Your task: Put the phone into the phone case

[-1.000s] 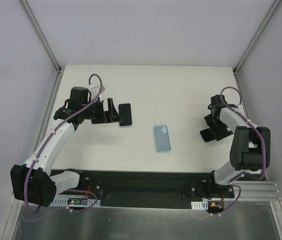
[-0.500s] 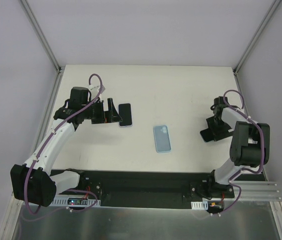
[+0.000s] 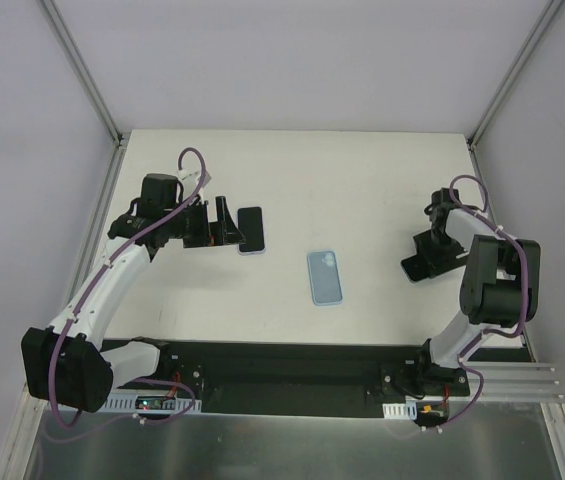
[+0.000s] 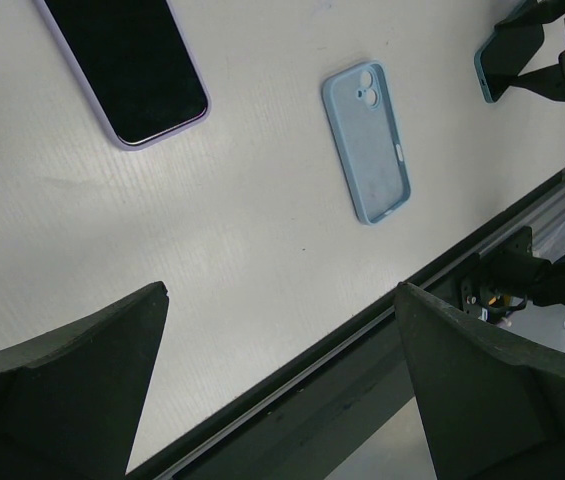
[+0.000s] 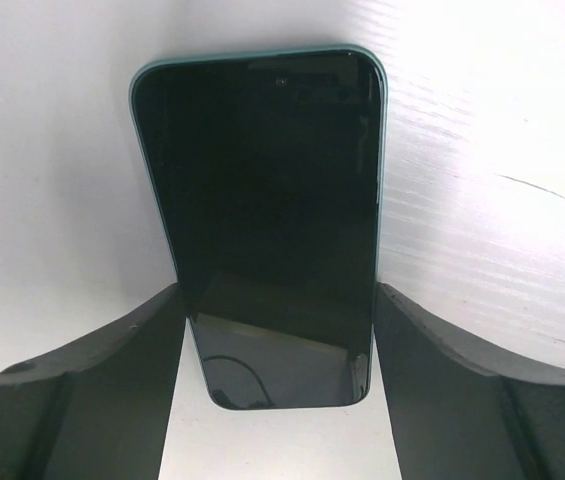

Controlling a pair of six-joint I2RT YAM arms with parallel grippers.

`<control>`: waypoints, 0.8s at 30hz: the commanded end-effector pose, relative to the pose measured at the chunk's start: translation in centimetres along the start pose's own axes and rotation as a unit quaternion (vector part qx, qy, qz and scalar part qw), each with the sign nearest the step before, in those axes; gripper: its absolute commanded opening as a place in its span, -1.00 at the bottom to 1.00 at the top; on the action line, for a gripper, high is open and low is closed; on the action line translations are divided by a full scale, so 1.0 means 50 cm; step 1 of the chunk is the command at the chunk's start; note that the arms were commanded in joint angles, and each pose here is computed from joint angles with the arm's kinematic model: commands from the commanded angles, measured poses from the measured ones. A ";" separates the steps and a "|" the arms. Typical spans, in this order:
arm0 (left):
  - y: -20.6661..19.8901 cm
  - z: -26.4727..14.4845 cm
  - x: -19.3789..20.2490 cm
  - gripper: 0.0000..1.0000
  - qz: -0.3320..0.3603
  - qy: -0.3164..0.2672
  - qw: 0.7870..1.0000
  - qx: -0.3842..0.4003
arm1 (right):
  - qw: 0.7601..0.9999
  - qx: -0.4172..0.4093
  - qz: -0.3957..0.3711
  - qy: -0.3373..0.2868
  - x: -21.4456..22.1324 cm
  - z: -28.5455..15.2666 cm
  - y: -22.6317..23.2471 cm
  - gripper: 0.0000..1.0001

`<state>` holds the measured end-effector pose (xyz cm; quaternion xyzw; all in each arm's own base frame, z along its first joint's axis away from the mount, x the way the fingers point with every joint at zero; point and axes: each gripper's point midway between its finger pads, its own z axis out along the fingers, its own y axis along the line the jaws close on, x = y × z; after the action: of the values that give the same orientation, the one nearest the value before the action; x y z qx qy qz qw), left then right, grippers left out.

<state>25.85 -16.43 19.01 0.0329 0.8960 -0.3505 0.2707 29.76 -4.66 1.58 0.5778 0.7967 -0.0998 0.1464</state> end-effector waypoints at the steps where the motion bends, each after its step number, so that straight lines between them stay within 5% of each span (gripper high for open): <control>1: -0.001 0.004 -0.003 0.89 0.012 -0.001 1.000 -0.001 | 0.995 -0.057 -0.069 0.041 0.023 0.011 0.058 0.21; 13: 0.008 0.007 -0.004 0.92 0.008 -0.003 1.000 -0.013 | 0.925 -0.203 -0.303 0.101 0.145 -0.050 0.126 -0.01; 24: 0.011 0.008 -0.003 0.93 0.006 -0.002 1.000 -0.015 | 0.858 -0.271 -0.426 0.093 0.228 -0.147 0.140 -0.07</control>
<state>26.19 -16.16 18.47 0.0262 0.9010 -0.3394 0.2690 32.00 5.92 2.19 0.1870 0.9706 0.0373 0.1468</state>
